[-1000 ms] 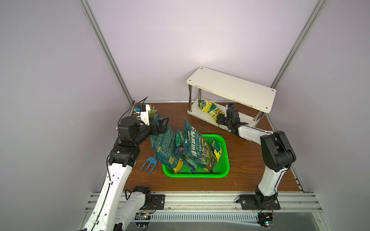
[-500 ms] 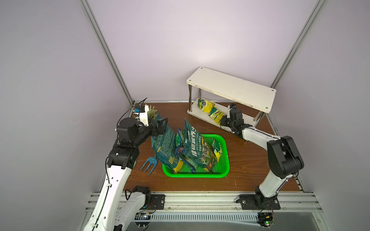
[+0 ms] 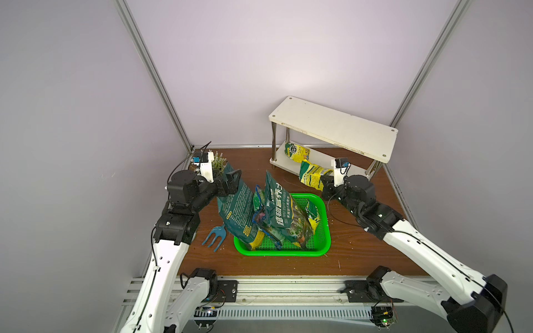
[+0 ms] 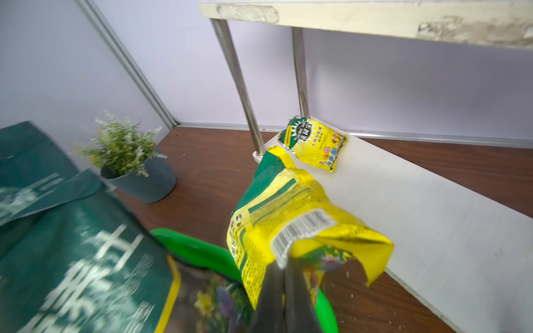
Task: Take down the fertilizer bag from the shelf
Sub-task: Place the fertilizer bag in the storage box.
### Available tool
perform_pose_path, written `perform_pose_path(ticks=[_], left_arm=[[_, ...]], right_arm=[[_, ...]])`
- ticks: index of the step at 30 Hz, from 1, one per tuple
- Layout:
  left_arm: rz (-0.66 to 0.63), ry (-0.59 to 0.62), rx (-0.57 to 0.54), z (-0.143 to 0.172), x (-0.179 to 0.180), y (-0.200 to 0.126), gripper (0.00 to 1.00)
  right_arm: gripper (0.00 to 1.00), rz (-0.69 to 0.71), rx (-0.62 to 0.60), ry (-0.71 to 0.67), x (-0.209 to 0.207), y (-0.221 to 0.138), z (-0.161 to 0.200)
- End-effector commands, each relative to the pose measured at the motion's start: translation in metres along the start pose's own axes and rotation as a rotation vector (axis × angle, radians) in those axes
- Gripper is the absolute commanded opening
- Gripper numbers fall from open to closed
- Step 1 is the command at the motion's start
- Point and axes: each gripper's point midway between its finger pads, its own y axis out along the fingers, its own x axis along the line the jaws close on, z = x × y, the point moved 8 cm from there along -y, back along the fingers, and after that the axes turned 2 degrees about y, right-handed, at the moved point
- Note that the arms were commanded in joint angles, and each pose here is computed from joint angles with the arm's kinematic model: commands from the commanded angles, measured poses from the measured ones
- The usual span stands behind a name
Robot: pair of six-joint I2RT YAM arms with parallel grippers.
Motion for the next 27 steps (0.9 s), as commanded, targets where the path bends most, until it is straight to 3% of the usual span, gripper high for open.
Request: perform_pose_path(ticks=[1, 9, 23, 27], left_arm=[[0.01, 0.025, -0.016, -0.002, -0.003, -0.003, 1.0], [0.002, 0.028, -0.021, -0.002, -0.003, -0.003, 1.0], [-0.01, 0.038, -0.034, -0.004, -0.002, -0.006, 1.0], [-0.01, 0.04, -0.041, -0.003, -0.002, -0.006, 1.0]], right_arm=[[0.0, 0.084, 0.007, -0.026, -0.006, -0.028, 0.004], [0.0, 0.028, 0.124, -0.086, 0.012, -0.064, 0.026], [0.0, 0.134, 0.285, -0.15, 0.02, -0.101, 0.021], [0.0, 0.068, 0.35, -0.203, 0.026, -0.097, 0.033]])
